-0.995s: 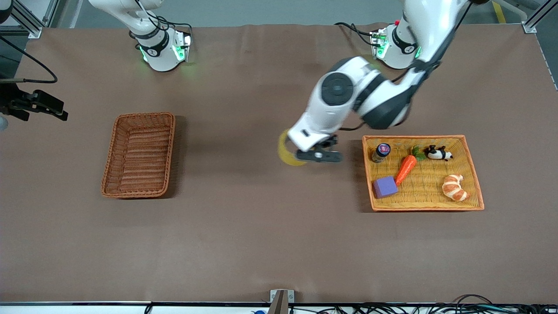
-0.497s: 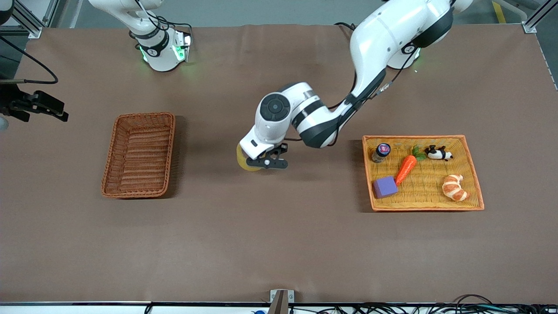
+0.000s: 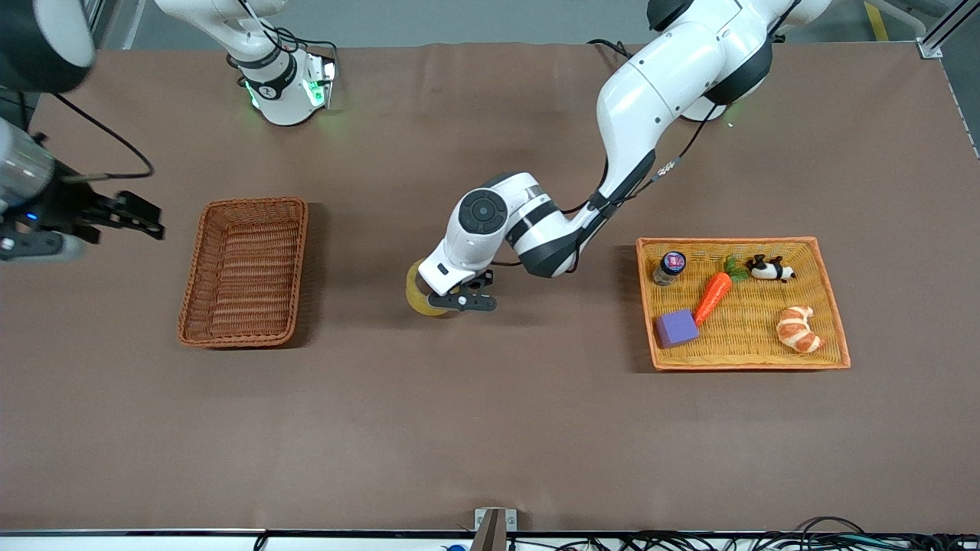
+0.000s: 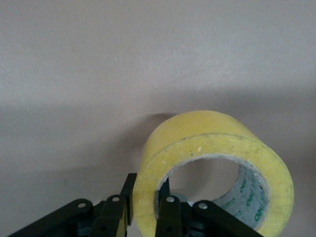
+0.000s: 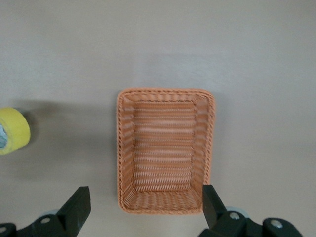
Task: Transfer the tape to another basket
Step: 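Set the tape on the table while the right gripper approaches it, then grasp the tape with the right gripper while the left gripper withdraws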
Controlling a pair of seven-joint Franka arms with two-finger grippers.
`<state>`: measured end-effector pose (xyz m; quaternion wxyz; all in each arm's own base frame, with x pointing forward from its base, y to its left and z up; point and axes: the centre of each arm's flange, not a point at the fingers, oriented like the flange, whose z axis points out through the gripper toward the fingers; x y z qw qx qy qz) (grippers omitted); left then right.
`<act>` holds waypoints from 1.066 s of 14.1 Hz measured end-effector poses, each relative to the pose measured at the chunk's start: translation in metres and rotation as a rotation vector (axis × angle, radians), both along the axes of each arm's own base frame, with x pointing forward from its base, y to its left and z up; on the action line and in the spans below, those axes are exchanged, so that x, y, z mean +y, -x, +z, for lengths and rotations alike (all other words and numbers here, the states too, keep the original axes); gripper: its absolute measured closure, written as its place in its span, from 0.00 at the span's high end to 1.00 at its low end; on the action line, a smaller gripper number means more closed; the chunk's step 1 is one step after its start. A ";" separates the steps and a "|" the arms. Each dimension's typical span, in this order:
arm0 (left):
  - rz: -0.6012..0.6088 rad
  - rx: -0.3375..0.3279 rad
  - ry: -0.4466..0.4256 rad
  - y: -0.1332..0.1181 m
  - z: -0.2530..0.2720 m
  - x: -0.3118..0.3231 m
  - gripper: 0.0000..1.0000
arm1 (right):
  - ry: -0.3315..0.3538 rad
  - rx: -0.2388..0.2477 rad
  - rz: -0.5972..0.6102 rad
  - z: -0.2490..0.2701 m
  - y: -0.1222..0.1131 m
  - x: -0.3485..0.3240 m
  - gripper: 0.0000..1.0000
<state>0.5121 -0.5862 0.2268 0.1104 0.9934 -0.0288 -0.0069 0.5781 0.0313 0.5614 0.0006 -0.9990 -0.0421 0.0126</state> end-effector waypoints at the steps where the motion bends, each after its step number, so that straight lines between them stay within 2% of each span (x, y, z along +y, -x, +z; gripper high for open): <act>1: -0.008 0.004 -0.003 0.005 -0.004 -0.004 0.24 | -0.001 0.000 0.008 -0.010 -0.006 0.012 1.00; 3: -0.020 0.006 -0.003 0.012 -0.005 -0.010 0.37 | -0.004 -0.002 -0.013 -0.027 -0.014 0.034 1.00; 4: -0.019 0.003 0.001 0.011 -0.002 -0.010 0.37 | -0.006 -0.003 -0.037 -0.034 -0.017 0.047 1.00; 5: -0.015 -0.004 0.007 0.008 0.003 -0.010 0.41 | -0.008 -0.002 -0.061 -0.040 -0.018 0.059 1.00; 7: -0.004 -0.013 0.008 0.001 0.025 -0.006 0.59 | -0.014 -0.002 -0.074 -0.054 -0.020 0.080 1.00; 9: 0.012 -0.001 -0.044 -0.011 0.069 0.011 0.63 | -0.020 0.005 -0.080 -0.073 -0.018 0.106 1.00; 11: 0.036 0.005 -0.134 -0.025 0.134 0.046 0.78 | -0.030 0.010 -0.106 -0.095 -0.008 0.142 1.00; 12: 0.048 -0.006 -0.170 -0.032 0.167 0.067 0.78 | -0.038 0.005 -0.111 -0.106 -0.003 0.160 1.00; 13: 0.053 -0.029 -0.193 -0.041 0.198 0.090 0.84 | -0.048 -0.002 -0.112 -0.119 0.004 0.178 1.00; 15: 0.086 -0.063 -0.195 -0.060 0.248 0.139 0.87 | -0.070 -0.010 -0.103 -0.152 0.021 0.213 1.00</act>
